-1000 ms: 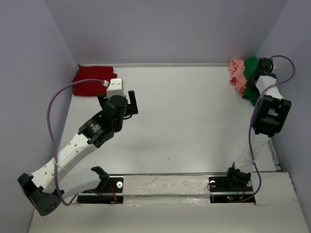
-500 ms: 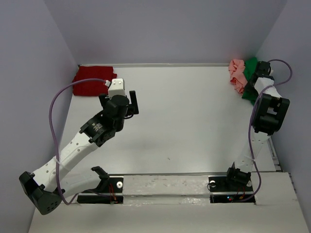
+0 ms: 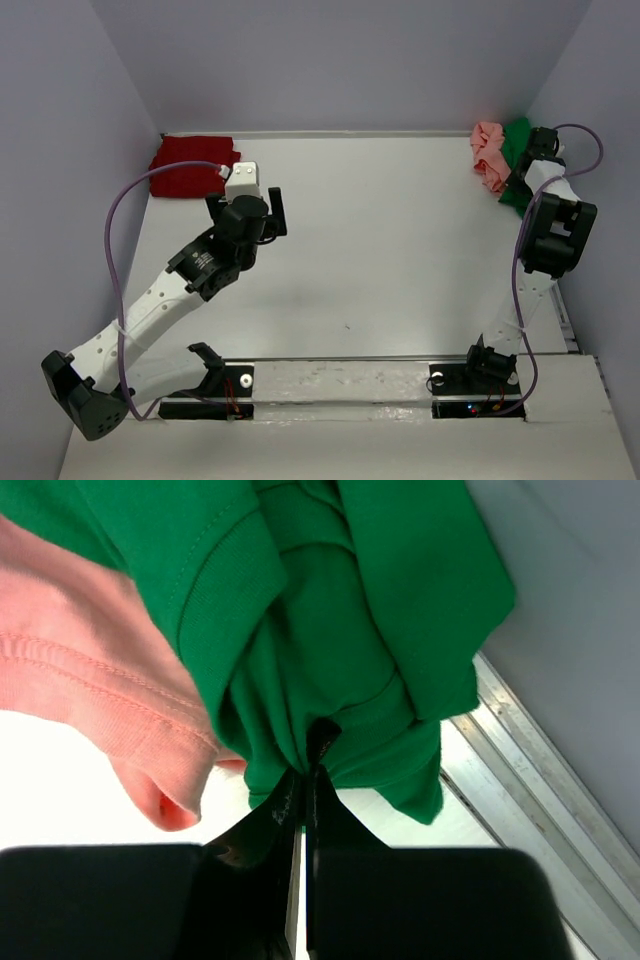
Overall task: Fold and stack the t-shirts
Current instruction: Grab the tshirt from the pile, then move the tshirt to the center of the board
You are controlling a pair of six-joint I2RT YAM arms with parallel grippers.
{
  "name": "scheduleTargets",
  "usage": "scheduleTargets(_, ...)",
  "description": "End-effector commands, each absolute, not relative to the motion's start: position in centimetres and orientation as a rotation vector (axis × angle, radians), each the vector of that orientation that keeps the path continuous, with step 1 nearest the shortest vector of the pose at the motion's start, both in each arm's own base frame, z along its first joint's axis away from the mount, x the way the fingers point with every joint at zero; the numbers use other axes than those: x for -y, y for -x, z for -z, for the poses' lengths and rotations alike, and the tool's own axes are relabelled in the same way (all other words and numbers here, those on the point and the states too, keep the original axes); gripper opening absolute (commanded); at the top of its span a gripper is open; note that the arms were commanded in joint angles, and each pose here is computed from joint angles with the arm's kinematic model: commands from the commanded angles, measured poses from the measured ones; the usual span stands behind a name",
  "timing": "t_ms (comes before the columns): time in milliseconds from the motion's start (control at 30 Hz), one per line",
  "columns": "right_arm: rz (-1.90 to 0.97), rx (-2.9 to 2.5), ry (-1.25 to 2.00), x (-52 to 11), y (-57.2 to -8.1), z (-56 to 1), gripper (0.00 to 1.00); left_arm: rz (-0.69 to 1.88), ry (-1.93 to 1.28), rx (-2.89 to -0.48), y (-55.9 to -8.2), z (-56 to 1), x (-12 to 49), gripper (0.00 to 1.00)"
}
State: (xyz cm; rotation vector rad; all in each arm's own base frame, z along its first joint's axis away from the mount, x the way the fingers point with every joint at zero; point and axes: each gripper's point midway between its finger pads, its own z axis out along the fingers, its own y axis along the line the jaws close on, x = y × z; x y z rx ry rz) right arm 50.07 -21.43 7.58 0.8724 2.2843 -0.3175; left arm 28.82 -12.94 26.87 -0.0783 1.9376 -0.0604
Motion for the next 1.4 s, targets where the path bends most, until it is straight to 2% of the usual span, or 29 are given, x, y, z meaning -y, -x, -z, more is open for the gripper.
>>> scheduleTargets(0,0.397,-2.061,-0.826,23.2,-51.1,-16.8,0.0,0.068,0.079,-1.926,-29.2,-26.8,13.3,0.99)
scheduleTargets(100,0.405,-1.898,-0.723,22.7,-52.1,-25.8,0.0,0.087,0.069,-1.931,-29.2,-26.5,13.7,0.99)
scheduleTargets(233,0.226,-1.719,-0.561,19.7,-52.7,-37.4,0.0,0.101,0.05,-1.956,-29.4,-25.6,14.5,0.99)
scheduleTargets(433,0.029,-1.526,-0.236,12.4,-51.3,-49.6,0.0,0.104,0.048,-1.96,-29.4,-25.3,14.6,0.99)
scheduleTargets(567,-0.059,-1.294,-0.005,7.0,-46.5,-60.5,0.0,0.114,0.04,-1.962,-29.4,-24.8,14.7,0.99)
scheduleTargets(700,-0.137,-1.131,0.142,3.0,-40.8,-66.8,0.0,0.101,0.033,-1.978,-29.5,-24.3,14.9,0.99)
scheduleTargets(900,-0.363,-1.041,0.353,-3.7,-32.5,-70.1,0.0,0.097,0.093,-1.937,-29.5,-25.7,14.1,0.99)
scheduleTargets(1000,-0.477,-1.061,0.394,-5.5,-30.9,-69.3,0.0,0.124,0.143,-1.893,-29.0,-27.2,13.4,0.99)
scheduleTargets(1233,-0.742,-1.208,0.438,-9.3,-30.5,-65.5,0.0,0.114,0.258,-1.783,-27.4,-32.7,10.4,0.99)
scheduleTargets(1367,-0.864,-1.304,0.538,-17.2,-29.4,-62.5,0.0,0.152,0.359,-1.678,-26.0,-37.2,8.1,0.99)
